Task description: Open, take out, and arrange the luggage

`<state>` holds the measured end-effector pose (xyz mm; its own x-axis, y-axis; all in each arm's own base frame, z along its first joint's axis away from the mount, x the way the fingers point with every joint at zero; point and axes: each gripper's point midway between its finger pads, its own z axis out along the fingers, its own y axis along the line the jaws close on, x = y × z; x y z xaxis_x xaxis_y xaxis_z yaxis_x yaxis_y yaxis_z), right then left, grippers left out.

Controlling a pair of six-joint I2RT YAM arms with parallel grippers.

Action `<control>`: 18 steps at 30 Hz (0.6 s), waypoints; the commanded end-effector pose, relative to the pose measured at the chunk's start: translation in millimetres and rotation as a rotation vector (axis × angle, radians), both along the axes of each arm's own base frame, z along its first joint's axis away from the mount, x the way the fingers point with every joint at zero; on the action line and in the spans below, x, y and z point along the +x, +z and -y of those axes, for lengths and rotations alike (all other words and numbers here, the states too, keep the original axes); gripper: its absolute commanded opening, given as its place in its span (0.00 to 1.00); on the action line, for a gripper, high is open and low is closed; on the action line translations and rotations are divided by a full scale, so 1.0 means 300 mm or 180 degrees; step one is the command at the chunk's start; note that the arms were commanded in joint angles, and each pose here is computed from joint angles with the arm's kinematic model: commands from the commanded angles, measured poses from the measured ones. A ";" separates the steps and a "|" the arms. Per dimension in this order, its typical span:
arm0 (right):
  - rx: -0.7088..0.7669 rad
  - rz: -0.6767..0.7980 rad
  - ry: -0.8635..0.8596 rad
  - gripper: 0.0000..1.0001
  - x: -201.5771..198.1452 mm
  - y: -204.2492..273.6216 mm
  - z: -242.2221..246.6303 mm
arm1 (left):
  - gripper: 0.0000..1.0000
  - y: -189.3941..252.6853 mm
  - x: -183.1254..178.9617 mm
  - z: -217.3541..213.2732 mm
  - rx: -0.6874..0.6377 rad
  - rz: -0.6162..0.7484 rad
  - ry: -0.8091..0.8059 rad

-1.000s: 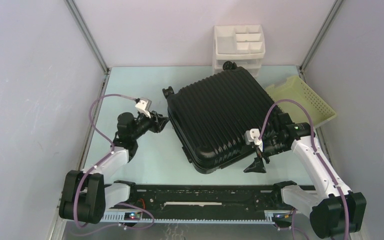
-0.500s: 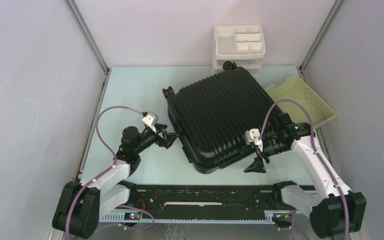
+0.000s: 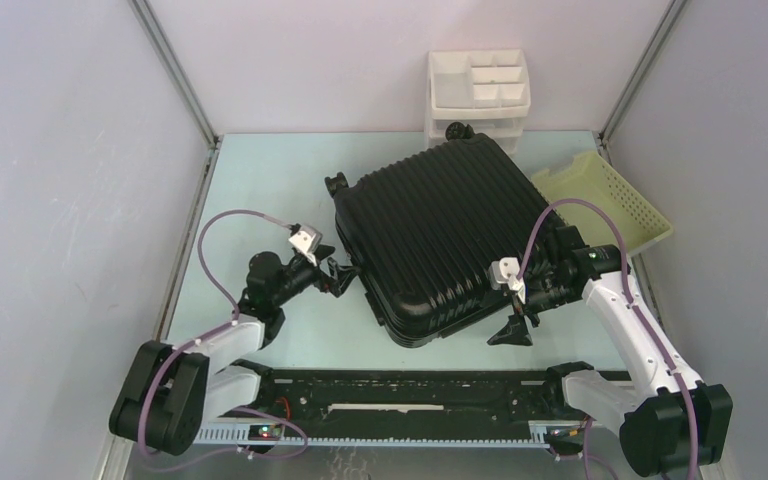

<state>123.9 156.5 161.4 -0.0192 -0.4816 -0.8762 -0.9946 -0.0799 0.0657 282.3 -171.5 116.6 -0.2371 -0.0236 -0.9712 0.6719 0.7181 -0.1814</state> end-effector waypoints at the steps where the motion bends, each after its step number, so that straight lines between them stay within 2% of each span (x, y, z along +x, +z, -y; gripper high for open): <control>1: 0.0030 0.0091 0.0030 0.87 0.003 0.002 -0.002 | 0.87 0.025 0.004 0.026 0.0088 0.0183 -0.0302; 3: 0.0030 0.0097 0.0030 0.87 0.004 0.003 -0.002 | 0.78 0.034 -0.005 0.031 0.0032 0.0139 -0.0399; 5: 0.0022 0.0094 0.0030 0.87 0.004 0.002 -0.001 | 0.76 0.047 -0.008 0.021 -0.0030 0.0057 -0.0368; 9: 0.0012 0.0090 0.0034 0.87 0.003 0.000 0.000 | 0.79 0.109 -0.014 -0.017 -0.0136 0.0114 -0.0163; 10: 0.0012 0.0095 0.0036 0.87 0.003 0.000 0.000 | 0.83 0.120 -0.007 -0.037 -0.0158 0.0100 -0.0027; 12: 0.0013 0.0097 0.0038 0.87 0.004 0.000 -0.001 | 0.93 0.128 0.029 -0.106 -0.0354 -0.0181 0.0500; 16: 0.0009 0.0098 0.0039 0.87 0.002 0.000 0.000 | 0.90 0.149 0.054 -0.161 -0.0834 -0.0764 0.0871; 18: 0.0003 0.0097 0.0038 0.87 0.001 -0.001 0.000 | 0.90 0.154 0.054 -0.146 -0.1171 -0.1104 0.0895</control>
<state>124.3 155.5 160.2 -0.0170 -0.4883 -0.8725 -0.9948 -0.0791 0.0636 288.0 -130.3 144.9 -0.3591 -0.2362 -0.9029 0.4854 0.7791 -0.3968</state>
